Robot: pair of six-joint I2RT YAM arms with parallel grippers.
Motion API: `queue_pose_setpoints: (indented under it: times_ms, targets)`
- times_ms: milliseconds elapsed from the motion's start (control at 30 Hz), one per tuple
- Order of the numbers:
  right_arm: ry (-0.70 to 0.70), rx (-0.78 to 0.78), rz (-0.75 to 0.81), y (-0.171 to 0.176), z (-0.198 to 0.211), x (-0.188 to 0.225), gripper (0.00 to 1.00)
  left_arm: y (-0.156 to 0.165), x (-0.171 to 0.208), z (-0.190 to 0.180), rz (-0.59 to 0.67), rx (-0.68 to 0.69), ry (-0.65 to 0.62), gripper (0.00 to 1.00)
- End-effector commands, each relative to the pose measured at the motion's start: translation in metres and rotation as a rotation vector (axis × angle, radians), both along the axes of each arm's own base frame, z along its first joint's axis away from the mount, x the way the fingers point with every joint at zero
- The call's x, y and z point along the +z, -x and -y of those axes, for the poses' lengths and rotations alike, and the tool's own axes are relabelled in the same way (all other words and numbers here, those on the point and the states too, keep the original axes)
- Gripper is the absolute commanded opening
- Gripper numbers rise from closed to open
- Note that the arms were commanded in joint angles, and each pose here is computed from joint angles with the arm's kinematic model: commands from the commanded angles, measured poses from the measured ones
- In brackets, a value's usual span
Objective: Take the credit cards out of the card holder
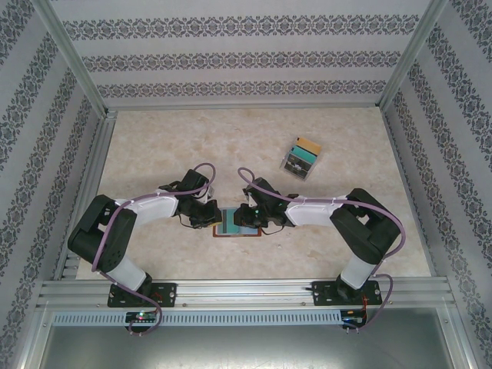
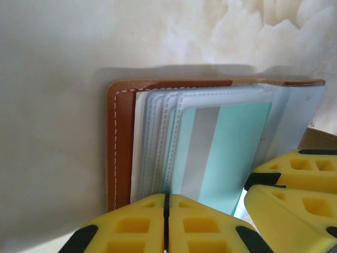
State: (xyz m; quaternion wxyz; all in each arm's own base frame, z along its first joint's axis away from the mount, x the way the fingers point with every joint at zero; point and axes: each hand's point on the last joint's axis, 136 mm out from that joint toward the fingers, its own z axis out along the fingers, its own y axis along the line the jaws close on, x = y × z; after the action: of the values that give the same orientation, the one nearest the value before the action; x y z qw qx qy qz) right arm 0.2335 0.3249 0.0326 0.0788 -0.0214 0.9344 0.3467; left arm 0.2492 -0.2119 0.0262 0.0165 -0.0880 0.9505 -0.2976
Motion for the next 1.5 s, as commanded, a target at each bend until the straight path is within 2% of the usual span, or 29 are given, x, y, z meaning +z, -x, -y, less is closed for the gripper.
queue_pose_setpoints:
  times_ms: [0, 233, 467, 567, 733, 1167, 1233, 1300, 1467]
  targets:
    - [-0.005, -0.020, -0.020, -0.002, 0.002, -0.002, 0.21, 0.013, -0.022, -0.015, -0.074, 0.022, -0.075, 0.09]
    - [0.031, -0.046, -0.035, -0.003, 0.009, -0.007, 0.21, 0.013, -0.022, -0.015, -0.072, 0.021, -0.076, 0.08]
    - [-0.007, -0.018, -0.061, -0.003, -0.001, -0.011, 0.20, 0.011, -0.021, -0.013, -0.071, 0.021, -0.067, 0.08]
    - [-0.016, -0.016, -0.059, -0.004, -0.002, -0.010, 0.17, 0.013, -0.021, -0.013, -0.074, 0.020, -0.067, 0.07]
    - [-0.043, -0.033, -0.052, -0.006, 0.003, -0.005, 0.00, 0.012, -0.021, -0.013, -0.074, 0.019, -0.067, 0.07]
    - [-0.041, -0.061, -0.046, -0.007, 0.023, -0.002, 0.00, 0.013, -0.022, -0.017, -0.076, 0.010, -0.097, 0.05]
    - [-0.054, -0.042, -0.049, -0.007, 0.017, -0.001, 0.14, 0.012, -0.022, -0.016, -0.079, 0.009, -0.093, 0.04]
    - [-0.062, -0.034, -0.053, -0.007, 0.012, -0.003, 0.21, 0.012, -0.022, -0.015, -0.080, 0.007, -0.092, 0.03]
    - [-0.076, -0.036, -0.076, -0.007, 0.007, -0.012, 0.22, 0.013, -0.024, -0.016, -0.085, 0.005, -0.093, 0.00]
